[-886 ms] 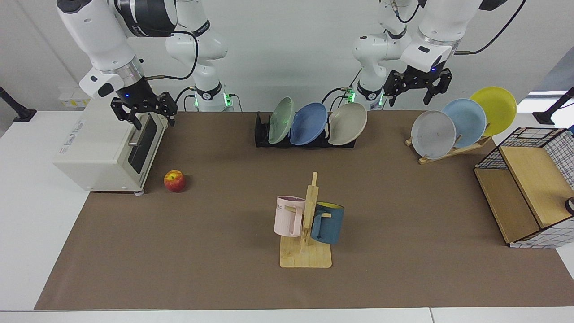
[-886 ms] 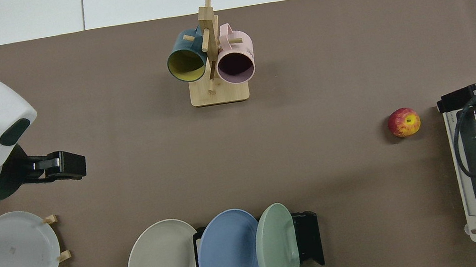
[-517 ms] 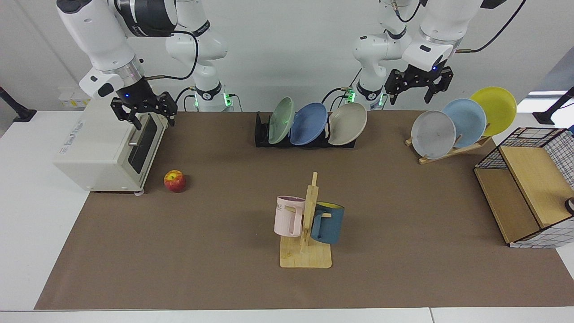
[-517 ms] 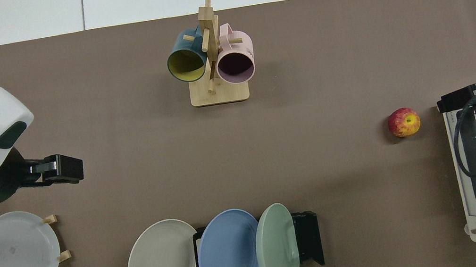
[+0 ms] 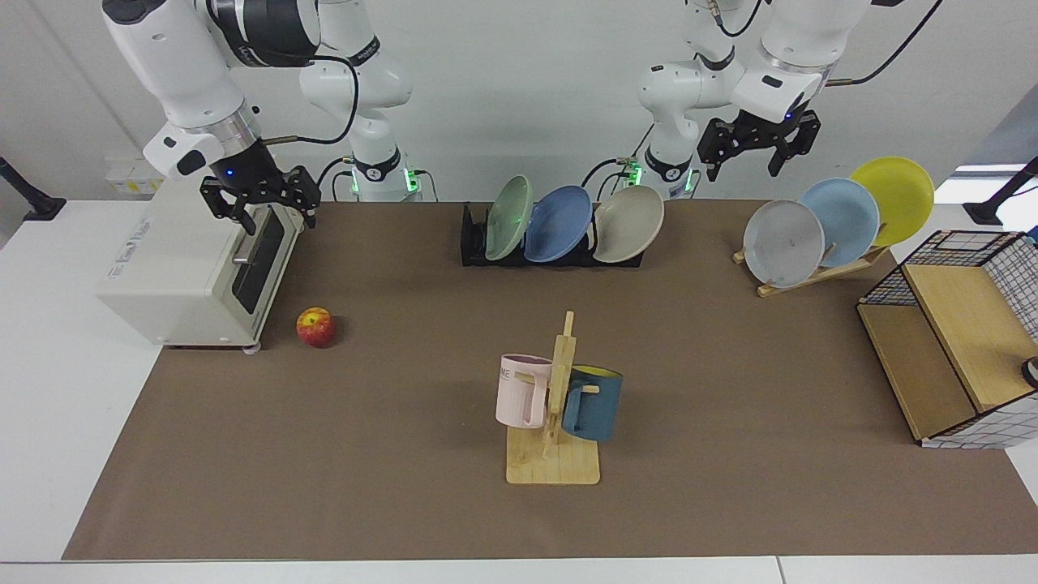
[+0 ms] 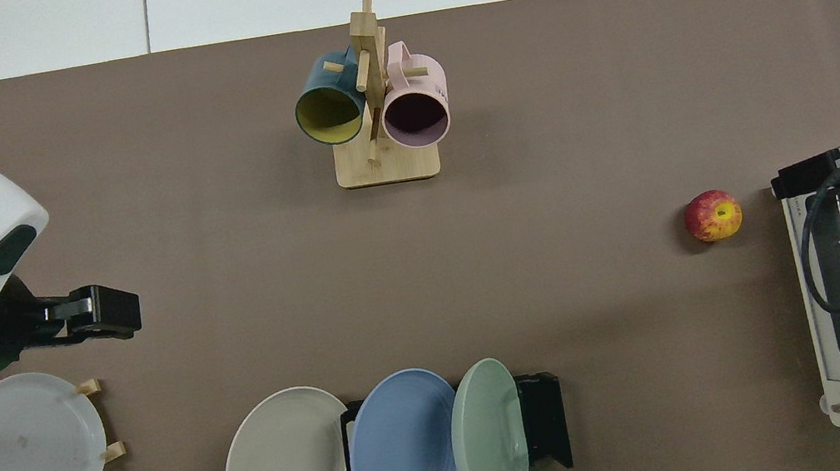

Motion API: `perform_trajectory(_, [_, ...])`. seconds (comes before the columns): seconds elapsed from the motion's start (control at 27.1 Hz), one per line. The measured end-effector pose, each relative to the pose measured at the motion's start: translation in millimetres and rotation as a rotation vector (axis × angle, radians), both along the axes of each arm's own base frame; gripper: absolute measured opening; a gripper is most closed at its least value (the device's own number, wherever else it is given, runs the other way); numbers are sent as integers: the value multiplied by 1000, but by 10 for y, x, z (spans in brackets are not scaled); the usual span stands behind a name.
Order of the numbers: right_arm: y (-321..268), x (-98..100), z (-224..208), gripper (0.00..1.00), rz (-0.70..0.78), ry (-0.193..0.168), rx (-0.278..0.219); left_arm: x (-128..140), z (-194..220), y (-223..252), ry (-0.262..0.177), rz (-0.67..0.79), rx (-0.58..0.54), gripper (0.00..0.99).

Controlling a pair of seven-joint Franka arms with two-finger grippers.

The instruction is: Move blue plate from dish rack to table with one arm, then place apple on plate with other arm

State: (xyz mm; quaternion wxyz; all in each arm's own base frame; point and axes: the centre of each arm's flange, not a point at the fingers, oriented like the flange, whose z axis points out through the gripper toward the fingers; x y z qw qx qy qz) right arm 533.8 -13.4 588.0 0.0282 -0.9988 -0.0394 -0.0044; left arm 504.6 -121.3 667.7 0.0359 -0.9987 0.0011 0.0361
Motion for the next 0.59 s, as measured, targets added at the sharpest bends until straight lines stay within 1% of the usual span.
perform_trajectory(0.26, [0, 0, 0, 1000, 0, 0, 0, -6, -15, -33, 6, -11, -13, 991])
perform_trajectory(0.48, [0, 0, 0, 1000, 0, 0, 0, -40, -67, -88, 25, -80, -51, 991])
perform_trajectory(0.59, [0, 0, 0, 1000, 0, 0, 0, -86, -130, -116, 22, -110, -55, 991])
